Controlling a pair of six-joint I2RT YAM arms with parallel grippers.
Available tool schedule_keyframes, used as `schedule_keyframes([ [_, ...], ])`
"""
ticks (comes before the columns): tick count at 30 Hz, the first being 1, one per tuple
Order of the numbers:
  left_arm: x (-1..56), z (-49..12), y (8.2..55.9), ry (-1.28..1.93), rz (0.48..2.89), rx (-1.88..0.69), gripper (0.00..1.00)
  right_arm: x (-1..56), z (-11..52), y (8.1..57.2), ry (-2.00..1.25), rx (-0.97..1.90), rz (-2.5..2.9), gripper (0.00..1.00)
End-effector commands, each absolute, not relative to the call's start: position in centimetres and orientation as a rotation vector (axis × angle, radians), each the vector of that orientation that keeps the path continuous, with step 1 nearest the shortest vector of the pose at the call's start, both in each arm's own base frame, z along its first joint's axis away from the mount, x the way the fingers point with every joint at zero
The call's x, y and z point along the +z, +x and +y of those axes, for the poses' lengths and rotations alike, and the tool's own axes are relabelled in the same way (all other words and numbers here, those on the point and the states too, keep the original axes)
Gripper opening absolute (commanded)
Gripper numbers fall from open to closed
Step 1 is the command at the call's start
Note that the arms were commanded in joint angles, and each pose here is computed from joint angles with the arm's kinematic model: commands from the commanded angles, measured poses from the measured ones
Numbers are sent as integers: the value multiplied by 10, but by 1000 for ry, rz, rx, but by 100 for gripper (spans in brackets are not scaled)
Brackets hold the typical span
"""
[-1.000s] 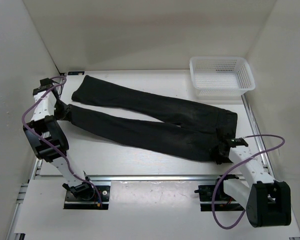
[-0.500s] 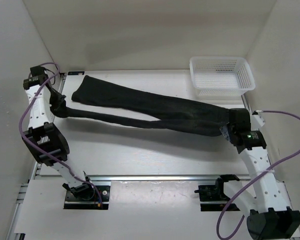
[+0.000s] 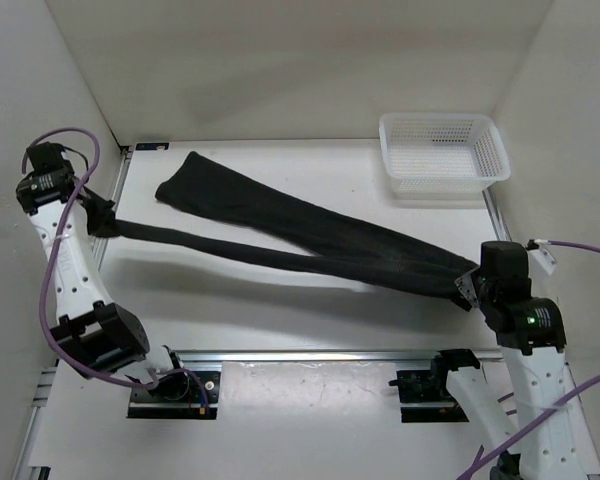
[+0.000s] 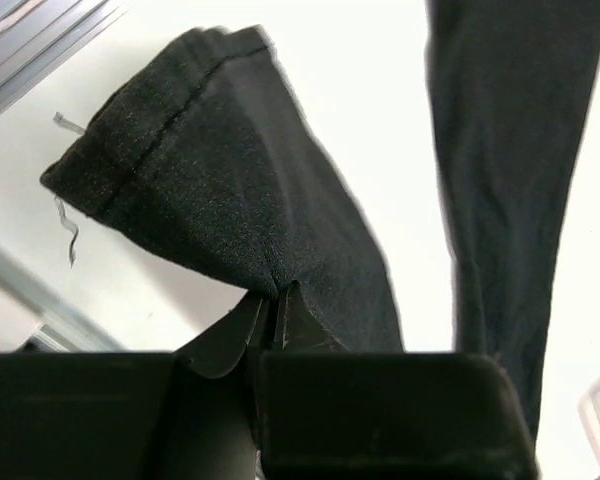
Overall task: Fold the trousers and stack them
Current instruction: Fold the trousers
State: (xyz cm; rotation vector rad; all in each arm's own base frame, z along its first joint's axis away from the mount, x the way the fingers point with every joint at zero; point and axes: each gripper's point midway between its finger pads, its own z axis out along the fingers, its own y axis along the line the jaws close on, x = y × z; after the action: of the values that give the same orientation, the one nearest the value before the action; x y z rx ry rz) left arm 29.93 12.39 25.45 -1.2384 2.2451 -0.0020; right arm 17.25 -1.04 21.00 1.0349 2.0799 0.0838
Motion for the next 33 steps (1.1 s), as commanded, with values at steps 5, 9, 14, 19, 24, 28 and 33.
schedule_keyframes([
  [5,286,122,281,-1100,2140,-10,10,231,-34,145,1035,-47,2031,0],
  [9,282,115,313,-1003,2207,-19,10,241,-32,151,1019,-25,2016,0],
  [14,282,118,359,-939,2237,26,10,236,-42,171,1020,-145,2041,0],
  [19,258,116,417,-891,2300,83,10,231,-45,200,1002,-211,2058,0],
  [24,251,120,465,-883,2289,79,10,222,-51,226,1001,-324,2099,0],
  [28,238,123,490,-879,2304,58,10,213,-55,245,994,-387,2121,0],
  [33,217,124,512,-876,2323,36,10,200,-66,267,1011,-434,2129,0],
])
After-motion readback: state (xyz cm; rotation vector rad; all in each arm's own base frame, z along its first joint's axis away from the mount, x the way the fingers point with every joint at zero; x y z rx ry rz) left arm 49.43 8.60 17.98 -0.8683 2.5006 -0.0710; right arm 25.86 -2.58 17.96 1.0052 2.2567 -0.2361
